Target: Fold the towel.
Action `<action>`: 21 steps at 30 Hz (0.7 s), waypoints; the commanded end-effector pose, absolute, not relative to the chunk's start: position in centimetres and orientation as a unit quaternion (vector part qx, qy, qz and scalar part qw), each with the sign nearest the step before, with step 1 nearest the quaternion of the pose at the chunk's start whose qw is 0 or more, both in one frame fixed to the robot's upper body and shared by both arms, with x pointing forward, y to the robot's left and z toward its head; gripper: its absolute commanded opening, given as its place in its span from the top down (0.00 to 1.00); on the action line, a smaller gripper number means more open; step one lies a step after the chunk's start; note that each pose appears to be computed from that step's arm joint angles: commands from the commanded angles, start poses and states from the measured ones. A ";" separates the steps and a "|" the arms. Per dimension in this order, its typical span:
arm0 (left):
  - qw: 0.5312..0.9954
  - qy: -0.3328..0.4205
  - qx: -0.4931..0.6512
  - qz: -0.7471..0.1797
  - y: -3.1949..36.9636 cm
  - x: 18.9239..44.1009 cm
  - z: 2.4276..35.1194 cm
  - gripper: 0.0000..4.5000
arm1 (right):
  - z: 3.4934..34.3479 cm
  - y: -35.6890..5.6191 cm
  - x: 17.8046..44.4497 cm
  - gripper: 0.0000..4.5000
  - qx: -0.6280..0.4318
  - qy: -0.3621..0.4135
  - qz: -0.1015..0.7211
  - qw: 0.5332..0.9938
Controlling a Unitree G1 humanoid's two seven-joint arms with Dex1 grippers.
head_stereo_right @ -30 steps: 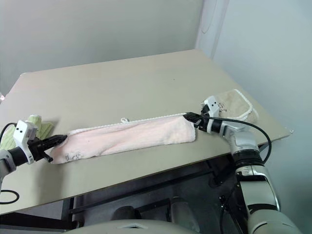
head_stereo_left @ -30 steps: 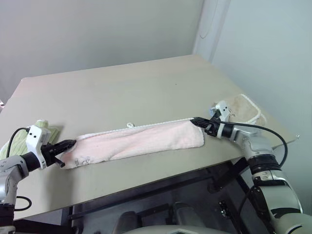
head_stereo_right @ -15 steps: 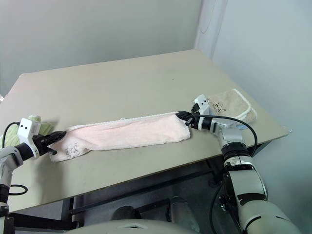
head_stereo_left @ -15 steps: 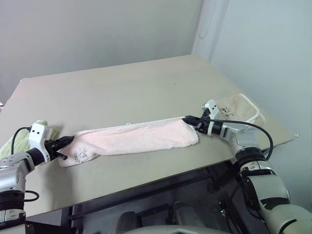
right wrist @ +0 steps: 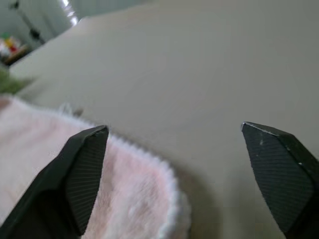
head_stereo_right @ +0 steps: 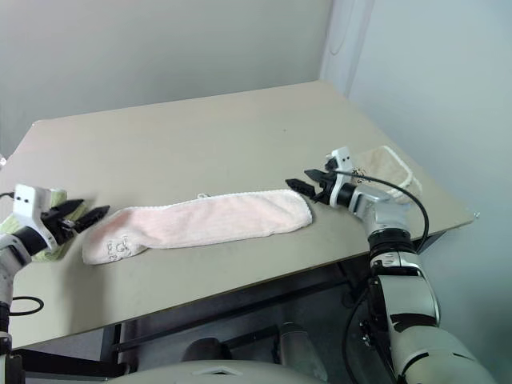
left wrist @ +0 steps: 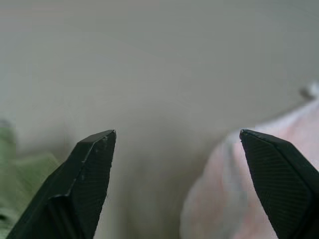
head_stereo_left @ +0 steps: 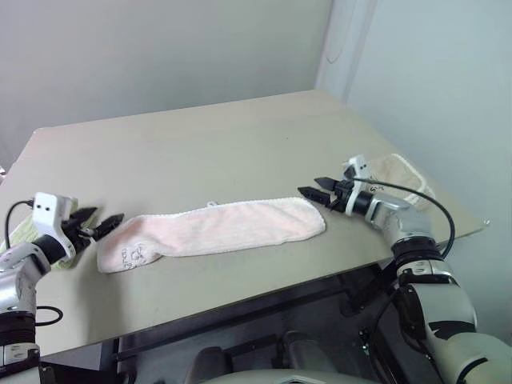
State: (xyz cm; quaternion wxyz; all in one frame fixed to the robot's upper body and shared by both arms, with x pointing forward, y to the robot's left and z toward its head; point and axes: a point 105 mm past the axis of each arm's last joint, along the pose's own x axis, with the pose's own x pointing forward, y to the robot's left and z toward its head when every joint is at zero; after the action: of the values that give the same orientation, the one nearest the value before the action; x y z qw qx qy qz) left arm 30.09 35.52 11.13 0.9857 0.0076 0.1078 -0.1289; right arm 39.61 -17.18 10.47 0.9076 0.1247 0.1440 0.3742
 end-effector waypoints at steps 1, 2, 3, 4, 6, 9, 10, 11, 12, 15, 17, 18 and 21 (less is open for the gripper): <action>0.989 0.051 0.010 -0.138 35.2 29.6 15.0 0.06 | 14.4 -17.0 38.1 0.00 0.194 0.135 0.410 0.881; 0.987 0.044 0.005 -0.155 34.4 29.2 15.6 0.06 | 14.7 -17.0 37.3 0.00 0.229 0.149 0.418 0.867; 0.983 0.043 0.010 -0.177 33.4 28.8 16.0 0.06 | 14.9 -16.9 36.4 0.00 0.270 0.173 0.421 0.848; 0.978 0.047 0.019 -0.201 32.3 28.3 16.1 0.06 | 15.1 -16.9 35.7 0.00 0.306 0.192 0.425 0.830; 0.969 0.060 0.035 -0.239 30.4 27.5 16.0 0.06 | 15.0 -17.0 34.6 0.00 0.357 0.223 0.421 0.803; 0.954 0.091 0.066 -0.280 27.9 26.7 14.4 0.06 | 13.4 -17.5 33.4 0.00 0.407 0.286 0.391 0.775; 0.947 0.103 0.085 -0.293 27.0 26.4 13.5 0.06 | 12.9 -17.6 33.0 0.00 0.422 0.303 0.379 0.766; 0.942 0.110 0.093 -0.303 26.3 26.2 12.7 0.06 | 12.3 -17.7 32.7 0.00 0.430 0.318 0.370 0.759; 0.940 0.111 0.091 -0.308 25.7 26.2 12.2 0.06 | 11.7 -17.6 32.2 0.00 0.440 0.334 0.364 0.750; 0.940 0.118 0.082 -0.308 24.7 26.7 10.8 0.06 | 10.0 -17.6 30.9 0.00 0.446 0.368 0.348 0.738; 0.937 0.125 0.090 -0.313 24.3 26.7 10.1 0.06 | 9.4 -17.6 30.3 0.00 0.450 0.375 0.345 0.733; 0.936 0.125 0.091 -0.315 24.1 26.8 9.9 0.06 | 9.2 -17.7 30.1 0.00 0.455 0.376 0.345 0.730; 0.935 0.124 0.091 -0.320 23.6 27.1 9.6 0.06 | 8.5 -17.4 29.2 0.00 0.458 0.388 0.343 0.722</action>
State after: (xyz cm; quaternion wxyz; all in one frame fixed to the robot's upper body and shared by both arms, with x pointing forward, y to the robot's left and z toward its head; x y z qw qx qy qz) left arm 26.52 23.85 8.62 0.9336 0.0773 0.1465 -0.3178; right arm 29.21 -17.80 7.28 0.7167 0.4709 0.4008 0.3224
